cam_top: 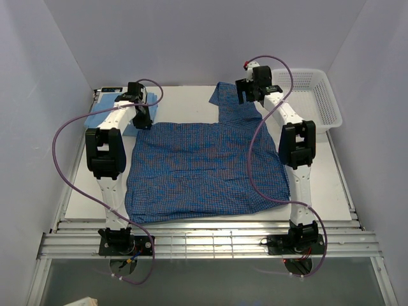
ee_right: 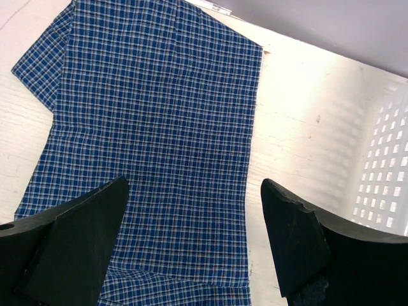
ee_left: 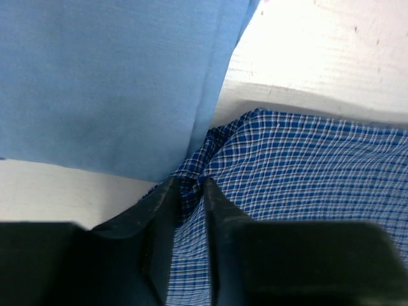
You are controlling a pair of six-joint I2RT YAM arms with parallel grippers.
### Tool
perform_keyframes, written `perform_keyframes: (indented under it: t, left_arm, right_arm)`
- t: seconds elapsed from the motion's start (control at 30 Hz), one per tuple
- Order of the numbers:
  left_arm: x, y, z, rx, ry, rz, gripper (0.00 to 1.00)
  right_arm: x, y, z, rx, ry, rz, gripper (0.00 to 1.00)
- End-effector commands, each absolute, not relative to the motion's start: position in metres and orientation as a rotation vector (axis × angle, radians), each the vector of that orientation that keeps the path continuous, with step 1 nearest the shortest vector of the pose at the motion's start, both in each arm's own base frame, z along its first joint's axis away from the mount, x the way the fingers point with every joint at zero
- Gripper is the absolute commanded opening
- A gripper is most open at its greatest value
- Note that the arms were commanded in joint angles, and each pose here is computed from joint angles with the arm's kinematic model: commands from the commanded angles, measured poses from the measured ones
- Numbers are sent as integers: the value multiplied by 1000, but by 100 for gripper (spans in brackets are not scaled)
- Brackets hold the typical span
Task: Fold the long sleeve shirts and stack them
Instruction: Fold the shirt
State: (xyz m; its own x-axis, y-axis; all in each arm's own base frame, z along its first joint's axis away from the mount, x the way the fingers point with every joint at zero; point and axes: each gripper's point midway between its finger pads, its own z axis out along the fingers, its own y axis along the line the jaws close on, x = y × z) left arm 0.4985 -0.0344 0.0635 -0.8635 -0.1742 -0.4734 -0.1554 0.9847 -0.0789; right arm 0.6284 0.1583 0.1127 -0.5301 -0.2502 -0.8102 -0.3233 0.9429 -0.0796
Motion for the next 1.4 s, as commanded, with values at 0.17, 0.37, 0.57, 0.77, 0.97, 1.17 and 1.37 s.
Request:
perform_keyframes:
  t: [0.17, 0.37, 0.57, 0.77, 0.97, 1.17, 1.37]
  left_arm:
    - [504, -39, 98, -203, 2557, -104, 0]
    - [501, -59, 121, -122, 2520, -252, 0]
    - [489, -63, 131, -66, 2506, -282, 0]
    - [478, -65, 131, -51, 2510, -312, 0]
    - [473, -71, 134, -38, 2504, -352, 0]
    - [470, -73, 131, -33, 2511, -363, 0]
    - [470, -72, 137, -34, 2496, -357, 0]
  right_arm:
    - [647, 162, 124, -409, 2076, 116, 90]
    - [664, 168, 116, -380, 2020, 135, 90]
    - [673, 176, 104, -306, 2021, 194, 90]
    - [652, 158, 66, -133, 2209, 148, 90]
    - [625, 155, 33, -36, 2355, 166, 91]
    - [621, 164, 20, -71, 2392, 207, 98]
    - [609, 183, 11, -208, 2411, 148, 78]
